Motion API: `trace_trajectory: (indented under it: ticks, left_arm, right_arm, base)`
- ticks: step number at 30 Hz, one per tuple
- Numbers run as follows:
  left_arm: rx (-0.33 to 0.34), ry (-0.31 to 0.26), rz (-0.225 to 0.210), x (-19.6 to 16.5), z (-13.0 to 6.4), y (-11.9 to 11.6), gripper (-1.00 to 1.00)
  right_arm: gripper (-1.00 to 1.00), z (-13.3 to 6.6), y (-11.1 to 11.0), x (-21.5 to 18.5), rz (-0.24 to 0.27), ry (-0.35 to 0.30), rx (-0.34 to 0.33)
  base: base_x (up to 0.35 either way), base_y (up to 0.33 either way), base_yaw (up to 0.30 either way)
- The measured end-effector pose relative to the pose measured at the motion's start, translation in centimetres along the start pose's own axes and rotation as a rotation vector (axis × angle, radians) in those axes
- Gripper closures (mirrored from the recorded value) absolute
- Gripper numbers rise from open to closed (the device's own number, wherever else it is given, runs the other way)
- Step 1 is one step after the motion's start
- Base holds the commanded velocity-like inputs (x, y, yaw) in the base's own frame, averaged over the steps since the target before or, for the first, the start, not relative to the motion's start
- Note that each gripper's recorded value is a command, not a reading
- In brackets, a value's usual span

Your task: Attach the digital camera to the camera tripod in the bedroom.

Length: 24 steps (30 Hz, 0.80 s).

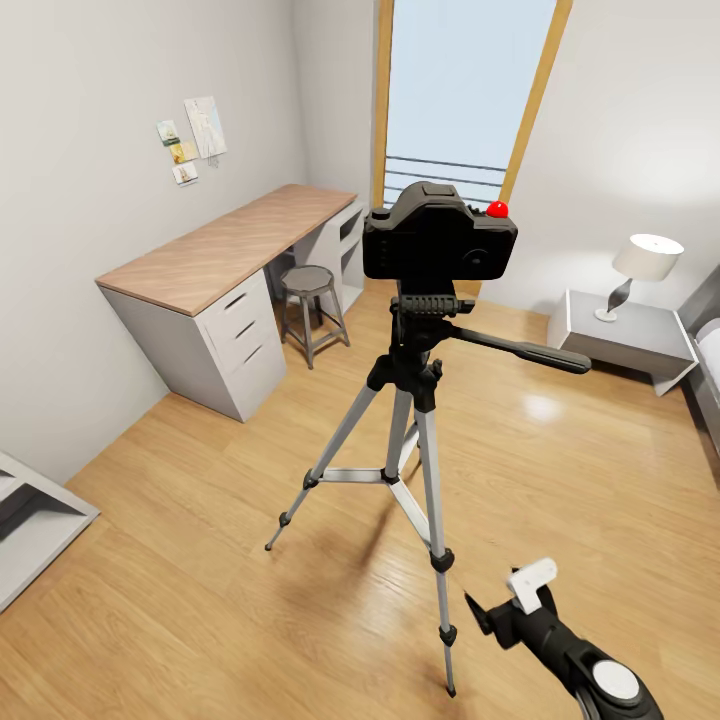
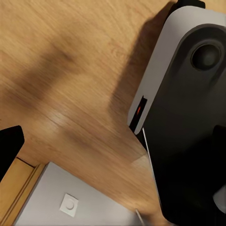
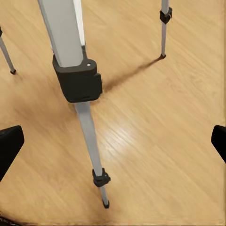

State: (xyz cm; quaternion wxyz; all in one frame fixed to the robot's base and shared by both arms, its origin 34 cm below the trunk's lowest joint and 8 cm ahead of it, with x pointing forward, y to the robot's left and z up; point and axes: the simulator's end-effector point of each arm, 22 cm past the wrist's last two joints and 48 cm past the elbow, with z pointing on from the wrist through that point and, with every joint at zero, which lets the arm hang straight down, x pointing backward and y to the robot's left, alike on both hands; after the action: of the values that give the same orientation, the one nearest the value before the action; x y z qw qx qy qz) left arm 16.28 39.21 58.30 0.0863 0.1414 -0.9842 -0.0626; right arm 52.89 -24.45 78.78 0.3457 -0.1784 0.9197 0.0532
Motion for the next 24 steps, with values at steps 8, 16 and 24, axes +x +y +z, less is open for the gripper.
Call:
trace_trajectory:
  ticks: [8,16,24]
  left_arm:
    - [-0.001,-0.008,0.004,0.4,0.0,0.1,-1.0]
    - [0.006,-0.023,0.009,0.3,0.1,-0.4,-1.0]
    - [0.009,-0.022,0.011,0.4,0.1,-0.7,-1.0]
  right_arm:
    - [-1.0,-2.1,-2.4,7.8,0.074,0.138,0.062]
    - [-1.0,-5.4,-6.3,20.2,0.24,0.36,0.173]
    - [-1.0,-11.1,-5.6,33.5,0.458,0.604,0.253]
  base:
    - [0.0,0.0,0.0]
    - [0.0,0.0,0.0]
    - [0.0,0.0,0.0]
